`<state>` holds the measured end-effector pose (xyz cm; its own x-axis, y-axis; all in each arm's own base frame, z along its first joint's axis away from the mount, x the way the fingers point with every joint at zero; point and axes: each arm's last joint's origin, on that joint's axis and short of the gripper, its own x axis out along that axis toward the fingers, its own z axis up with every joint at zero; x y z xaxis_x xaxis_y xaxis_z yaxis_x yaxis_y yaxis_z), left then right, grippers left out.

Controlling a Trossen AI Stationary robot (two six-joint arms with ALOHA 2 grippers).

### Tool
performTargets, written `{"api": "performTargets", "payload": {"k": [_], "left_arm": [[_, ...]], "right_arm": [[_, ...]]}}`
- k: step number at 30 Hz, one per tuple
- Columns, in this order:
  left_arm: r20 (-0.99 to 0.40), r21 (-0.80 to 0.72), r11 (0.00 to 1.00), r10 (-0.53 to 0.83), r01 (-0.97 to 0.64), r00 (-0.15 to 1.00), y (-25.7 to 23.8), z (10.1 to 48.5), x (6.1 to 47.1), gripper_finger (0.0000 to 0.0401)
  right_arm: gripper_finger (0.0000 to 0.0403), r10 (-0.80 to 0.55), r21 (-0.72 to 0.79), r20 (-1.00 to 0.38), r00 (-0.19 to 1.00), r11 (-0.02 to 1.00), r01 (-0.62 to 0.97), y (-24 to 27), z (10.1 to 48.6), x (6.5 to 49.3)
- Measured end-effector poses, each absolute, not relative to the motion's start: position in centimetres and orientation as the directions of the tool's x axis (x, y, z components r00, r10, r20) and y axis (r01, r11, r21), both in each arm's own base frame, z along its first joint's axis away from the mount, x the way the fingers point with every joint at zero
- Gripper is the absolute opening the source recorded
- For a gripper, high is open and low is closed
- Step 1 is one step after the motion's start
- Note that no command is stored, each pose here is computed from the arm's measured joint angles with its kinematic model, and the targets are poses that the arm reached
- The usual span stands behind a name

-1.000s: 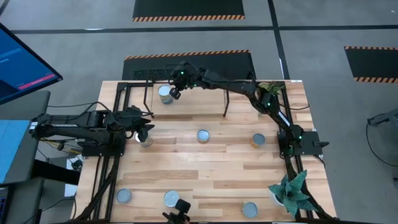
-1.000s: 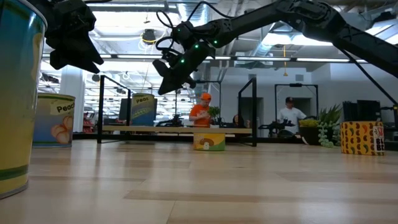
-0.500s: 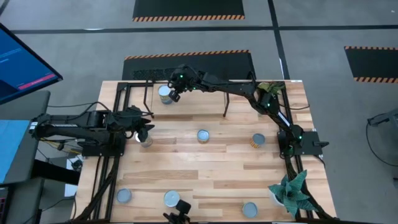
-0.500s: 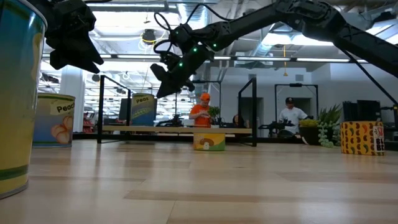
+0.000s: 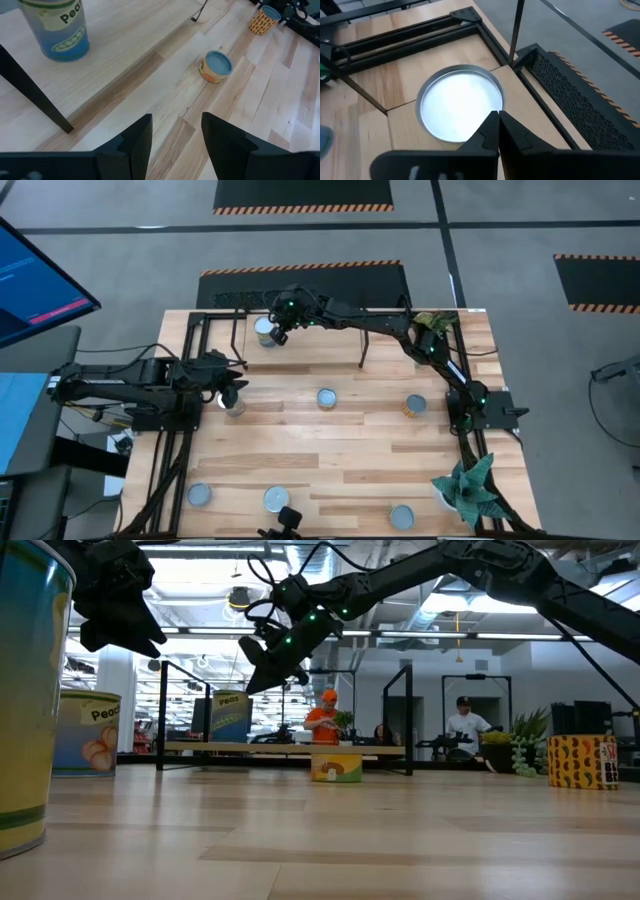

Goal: Pick and place cans onto a shelf
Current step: Put the canned peas on the shelf

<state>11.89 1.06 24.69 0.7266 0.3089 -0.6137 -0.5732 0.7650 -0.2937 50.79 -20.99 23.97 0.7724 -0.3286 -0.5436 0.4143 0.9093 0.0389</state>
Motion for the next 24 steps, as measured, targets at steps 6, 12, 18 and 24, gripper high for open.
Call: {"api": "performTargets", "payload": {"k": [6, 12, 18, 24], "left_arm": [[-0.607, -0.299, 0.765, 0.309, -0.570, 0.732, 1.1, 24.8, 12.0, 0.0163], [-0.515, -0.323, 0.793, 0.312, -0.517, 0.799, 1.1, 25.7, 12.6, 0.0163], [-0.407, -0.175, 0.791, 0.484, -0.586, 0.775, 1.6, 26.7, 12.8, 0.0163], [-0.274, -0.043, 0.736, 0.642, -0.676, 0.716, 2.7, 28.8, 13.6, 0.0163]], "right_arm": [[0.0025, -0.297, 0.047, -0.544, 0.785, 0.923, 0.381, -19.8, 24.0, 51.3], [0.0019, -0.255, 0.061, -0.503, 0.826, 0.943, 0.327, -17.8, 28.1, 51.3], [0.0027, -0.233, 0.062, -0.520, 0.822, 0.949, 0.308, -14.9, 34.9, 47.8], [0.0023, -0.252, 0.054, -0.552, 0.795, 0.941, 0.335, -11.2, 42.3, 41.3]]}}
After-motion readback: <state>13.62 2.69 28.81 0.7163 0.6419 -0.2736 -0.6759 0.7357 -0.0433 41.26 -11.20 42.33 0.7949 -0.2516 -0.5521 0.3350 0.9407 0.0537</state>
